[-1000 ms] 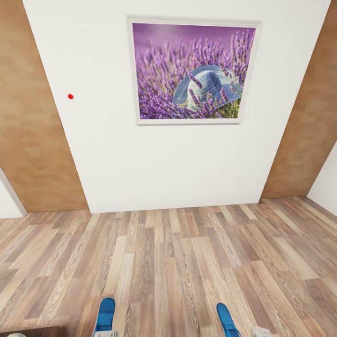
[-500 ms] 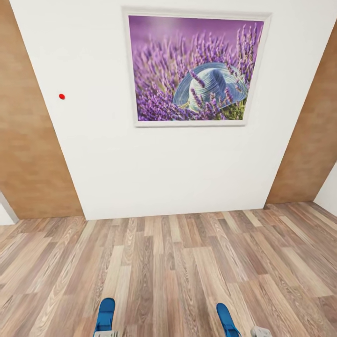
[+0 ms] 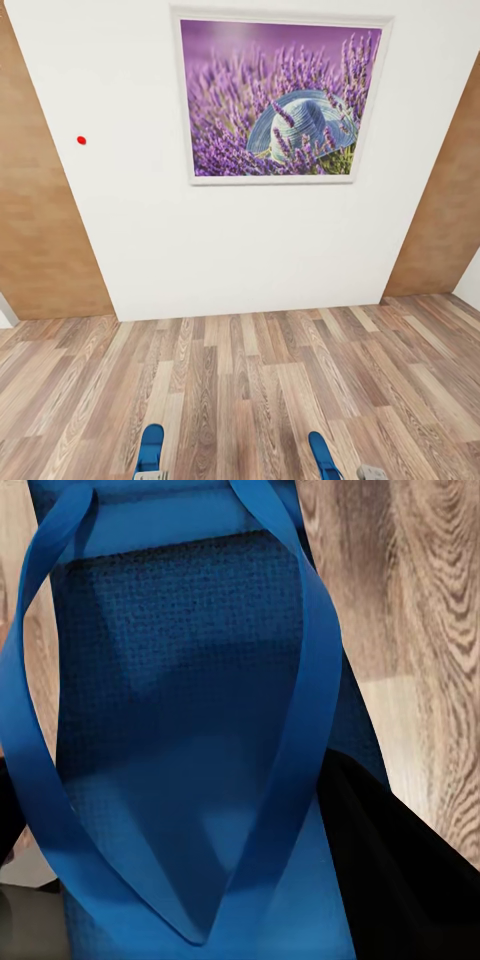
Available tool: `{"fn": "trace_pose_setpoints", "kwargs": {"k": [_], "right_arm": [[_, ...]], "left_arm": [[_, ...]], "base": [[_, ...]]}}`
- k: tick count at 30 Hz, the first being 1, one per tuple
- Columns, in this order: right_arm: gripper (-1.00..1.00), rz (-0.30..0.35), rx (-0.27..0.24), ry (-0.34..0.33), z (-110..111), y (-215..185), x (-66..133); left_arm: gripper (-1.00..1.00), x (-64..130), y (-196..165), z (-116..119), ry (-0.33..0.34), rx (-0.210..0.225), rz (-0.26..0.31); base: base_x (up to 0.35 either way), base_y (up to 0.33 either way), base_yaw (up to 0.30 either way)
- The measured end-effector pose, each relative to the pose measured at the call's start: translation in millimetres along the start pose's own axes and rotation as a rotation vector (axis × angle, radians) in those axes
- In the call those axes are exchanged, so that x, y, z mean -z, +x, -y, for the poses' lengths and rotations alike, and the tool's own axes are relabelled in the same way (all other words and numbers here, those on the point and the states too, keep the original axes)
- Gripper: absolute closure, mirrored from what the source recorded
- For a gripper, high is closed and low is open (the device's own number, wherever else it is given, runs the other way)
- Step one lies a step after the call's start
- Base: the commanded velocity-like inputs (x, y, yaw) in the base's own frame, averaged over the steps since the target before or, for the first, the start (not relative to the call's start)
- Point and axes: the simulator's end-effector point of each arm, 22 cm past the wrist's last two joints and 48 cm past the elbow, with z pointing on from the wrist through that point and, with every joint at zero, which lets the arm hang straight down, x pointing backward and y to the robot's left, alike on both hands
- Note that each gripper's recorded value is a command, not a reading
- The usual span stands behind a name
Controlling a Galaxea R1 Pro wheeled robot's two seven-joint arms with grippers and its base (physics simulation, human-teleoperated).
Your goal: In the bedroom, move the book from the bed onto either nightstand, and place the two sandals side by side next to the bed.
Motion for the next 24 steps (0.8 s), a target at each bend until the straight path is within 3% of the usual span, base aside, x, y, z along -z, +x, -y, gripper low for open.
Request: {"fn": "trace_pose_setpoints", "kwargs": {"k": [15, 24], "right_arm": [[1.0, 0.022, 0.008, -0.004, -3, -9, 4.2], [1.0, 0.025, 0.011, -0.005, -4, -11, 5.3]], "left_arm": [[1.0, 3.0, -11, 1, 0.002, 0.0, 0.024], [1.0, 3.9, -12, 1, 0.002, -0.001, 0.028]], "base": [[0.004, 0.0, 0.0], [0.274, 0.0, 0.0]]}}
